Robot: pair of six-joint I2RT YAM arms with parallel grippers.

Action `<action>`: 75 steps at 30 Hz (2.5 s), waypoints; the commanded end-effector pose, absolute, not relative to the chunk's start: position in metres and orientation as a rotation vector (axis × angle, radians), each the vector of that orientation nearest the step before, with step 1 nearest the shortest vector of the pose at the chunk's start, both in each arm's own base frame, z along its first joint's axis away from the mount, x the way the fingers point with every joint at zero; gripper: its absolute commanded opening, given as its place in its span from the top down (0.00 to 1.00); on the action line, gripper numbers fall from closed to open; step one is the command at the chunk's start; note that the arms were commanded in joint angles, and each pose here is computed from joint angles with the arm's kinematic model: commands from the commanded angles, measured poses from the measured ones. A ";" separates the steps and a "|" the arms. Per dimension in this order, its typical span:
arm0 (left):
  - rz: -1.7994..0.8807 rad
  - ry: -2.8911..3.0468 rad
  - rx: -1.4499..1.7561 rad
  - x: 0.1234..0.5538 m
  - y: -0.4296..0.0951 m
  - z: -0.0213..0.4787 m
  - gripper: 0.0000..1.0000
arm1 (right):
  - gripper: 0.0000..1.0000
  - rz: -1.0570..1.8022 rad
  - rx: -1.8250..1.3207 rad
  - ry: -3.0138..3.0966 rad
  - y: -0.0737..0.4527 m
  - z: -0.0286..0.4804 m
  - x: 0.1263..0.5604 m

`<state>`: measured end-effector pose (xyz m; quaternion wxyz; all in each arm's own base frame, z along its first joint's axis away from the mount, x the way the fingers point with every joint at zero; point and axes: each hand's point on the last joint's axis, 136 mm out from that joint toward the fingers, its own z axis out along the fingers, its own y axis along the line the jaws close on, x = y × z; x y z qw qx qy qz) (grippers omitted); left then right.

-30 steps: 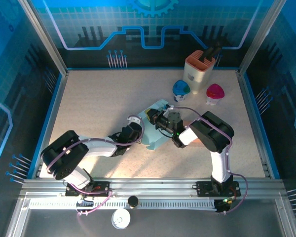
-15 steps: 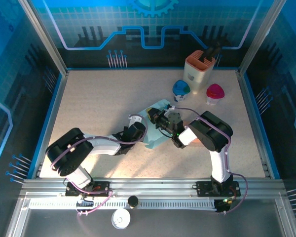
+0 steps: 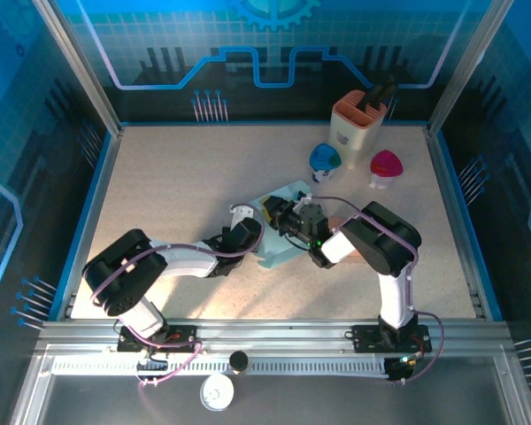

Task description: Fold the paper box

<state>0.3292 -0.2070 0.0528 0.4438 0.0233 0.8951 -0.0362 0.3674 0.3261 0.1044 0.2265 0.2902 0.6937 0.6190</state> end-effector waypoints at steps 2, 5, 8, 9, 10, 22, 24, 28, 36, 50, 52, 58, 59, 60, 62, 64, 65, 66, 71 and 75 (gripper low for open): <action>-0.120 2.188 0.088 0.332 -0.216 0.080 1.00 | 0.52 1.667 0.729 1.984 0.327 0.116 0.353; -0.094 2.191 0.106 0.329 -0.210 0.087 1.00 | 0.42 1.612 0.698 1.998 0.317 0.130 0.350; -0.071 2.204 0.120 0.329 -0.207 0.093 1.00 | 0.35 1.531 0.656 2.040 0.308 0.143 0.347; -0.065 2.213 0.118 0.329 -0.205 0.095 1.00 | 0.34 1.499 0.643 2.061 0.304 0.146 0.346; -0.060 2.220 0.115 0.330 -0.203 0.096 1.00 | 0.33 1.480 0.634 2.072 0.302 0.150 0.345; -0.146 2.294 0.171 0.336 -0.203 0.095 1.00 | 0.38 1.438 0.630 2.147 0.294 0.150 0.350; -0.138 2.303 0.167 0.337 -0.201 0.089 1.00 | 0.39 1.458 0.642 2.129 0.301 0.148 0.352; -0.140 2.319 0.143 0.337 -0.199 0.082 1.00 | 0.42 1.461 0.659 2.101 0.311 0.146 0.357; -0.150 2.319 0.145 0.337 -0.200 0.070 1.00 | 0.67 1.445 0.746 2.057 0.304 0.136 0.370; -0.295 2.207 0.201 0.340 -0.207 0.053 0.86 | 1.00 1.379 0.864 2.194 0.301 0.102 0.369; -0.307 2.194 0.200 0.340 -0.206 0.053 0.82 | 1.00 1.377 0.875 2.195 0.300 0.101 0.368; -0.312 2.154 0.181 0.344 -0.205 0.055 0.77 | 1.00 1.394 0.902 2.189 0.300 0.103 0.367; -0.309 2.145 0.174 0.344 -0.204 0.055 0.76 | 1.00 1.395 0.904 2.189 0.300 0.103 0.367; -0.307 2.135 0.170 0.345 -0.203 0.056 0.74 | 1.00 1.397 0.908 2.188 0.300 0.103 0.367; -0.312 2.122 0.164 0.346 -0.203 0.057 0.73 | 1.00 1.400 0.919 2.189 0.300 0.102 0.366; -0.323 2.115 0.167 0.347 -0.205 0.056 0.71 | 1.00 1.401 0.923 2.192 0.299 0.101 0.365; -0.327 2.115 0.168 0.348 -0.206 0.055 0.71 | 1.00 1.399 0.926 2.194 0.299 0.100 0.365; -0.327 2.115 0.168 0.349 -0.207 0.054 0.71 | 1.00 1.400 0.928 2.192 0.299 0.100 0.365; -0.322 2.110 0.158 0.353 -0.208 0.051 0.73 | 1.00 1.410 0.928 2.190 0.300 0.101 0.365; -0.312 2.090 0.138 0.357 -0.207 0.053 0.72 | 1.00 1.409 0.933 2.204 0.301 0.098 0.363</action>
